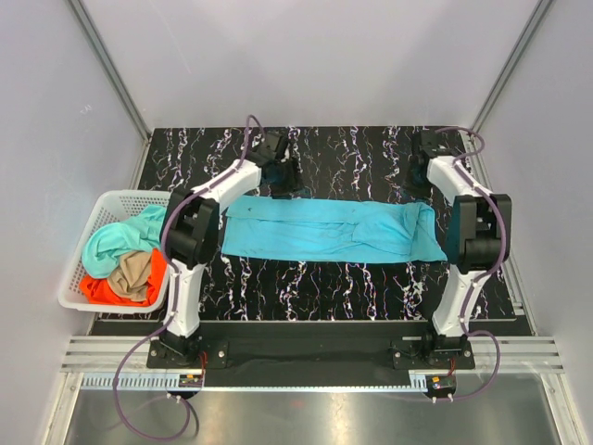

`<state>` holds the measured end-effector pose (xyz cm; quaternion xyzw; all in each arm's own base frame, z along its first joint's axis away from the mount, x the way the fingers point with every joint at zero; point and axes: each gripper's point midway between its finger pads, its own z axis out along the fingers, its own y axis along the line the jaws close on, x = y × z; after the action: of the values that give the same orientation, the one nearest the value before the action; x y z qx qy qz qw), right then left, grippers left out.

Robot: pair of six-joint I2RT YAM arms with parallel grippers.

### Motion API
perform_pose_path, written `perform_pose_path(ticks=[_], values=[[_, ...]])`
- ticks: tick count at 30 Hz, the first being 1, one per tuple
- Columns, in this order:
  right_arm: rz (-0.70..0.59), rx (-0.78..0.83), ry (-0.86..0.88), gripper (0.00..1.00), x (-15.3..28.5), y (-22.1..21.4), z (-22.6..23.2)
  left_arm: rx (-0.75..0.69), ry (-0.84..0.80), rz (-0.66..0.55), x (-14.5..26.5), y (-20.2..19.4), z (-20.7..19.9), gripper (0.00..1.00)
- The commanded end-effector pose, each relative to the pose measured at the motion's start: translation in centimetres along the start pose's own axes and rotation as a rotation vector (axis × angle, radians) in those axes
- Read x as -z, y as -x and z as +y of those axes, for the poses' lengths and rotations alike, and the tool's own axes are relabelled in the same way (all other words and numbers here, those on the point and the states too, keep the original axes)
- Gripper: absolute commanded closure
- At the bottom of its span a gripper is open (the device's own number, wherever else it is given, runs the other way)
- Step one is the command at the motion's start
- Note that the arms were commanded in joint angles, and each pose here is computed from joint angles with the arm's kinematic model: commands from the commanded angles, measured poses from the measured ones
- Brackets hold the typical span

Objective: Fold and stack the t-shirts
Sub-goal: Fold the tshirt

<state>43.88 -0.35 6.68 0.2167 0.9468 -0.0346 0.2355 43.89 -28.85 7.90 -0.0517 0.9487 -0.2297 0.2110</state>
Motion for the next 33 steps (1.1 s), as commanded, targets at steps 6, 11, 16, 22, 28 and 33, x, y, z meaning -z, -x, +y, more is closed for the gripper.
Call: perform_pose_path(ticks=[6, 11, 16, 22, 28, 33], values=[[-0.027, 0.107, -0.134, 0.6, -0.8, 0.8, 0.5, -0.007, 0.115, -0.01, -2.2, 1.8, 4.9, 0.43], [-0.005, 0.124, -0.161, 0.61, -1.6, 0.4, 0.3, 0.021, 0.154, 0.009, -3.2, 1.4, 7.4, 0.43], [0.012, 0.145, -0.206, 0.61, -2.5, 0.0, -0.4, 0.029, 0.169, 0.008, -3.5, 1.3, 8.4, 0.43], [-0.023, 0.151, -0.303, 0.89, -2.8, 0.6, -2.0, 0.034, 0.177, 0.009, -3.5, 1.2, 8.7, 0.43], [-0.1, 0.047, -0.318, 1.0, -1.9, 2.4, -4.1, 0.047, 0.223, 0.028, -4.0, 0.2, 10.2, 0.42], [-0.174, -0.067, -0.163, 1.0, -1.3, 3.0, -5.1, 0.05, 0.259, 0.036, -4.2, -0.1, 11.3, 0.42]])
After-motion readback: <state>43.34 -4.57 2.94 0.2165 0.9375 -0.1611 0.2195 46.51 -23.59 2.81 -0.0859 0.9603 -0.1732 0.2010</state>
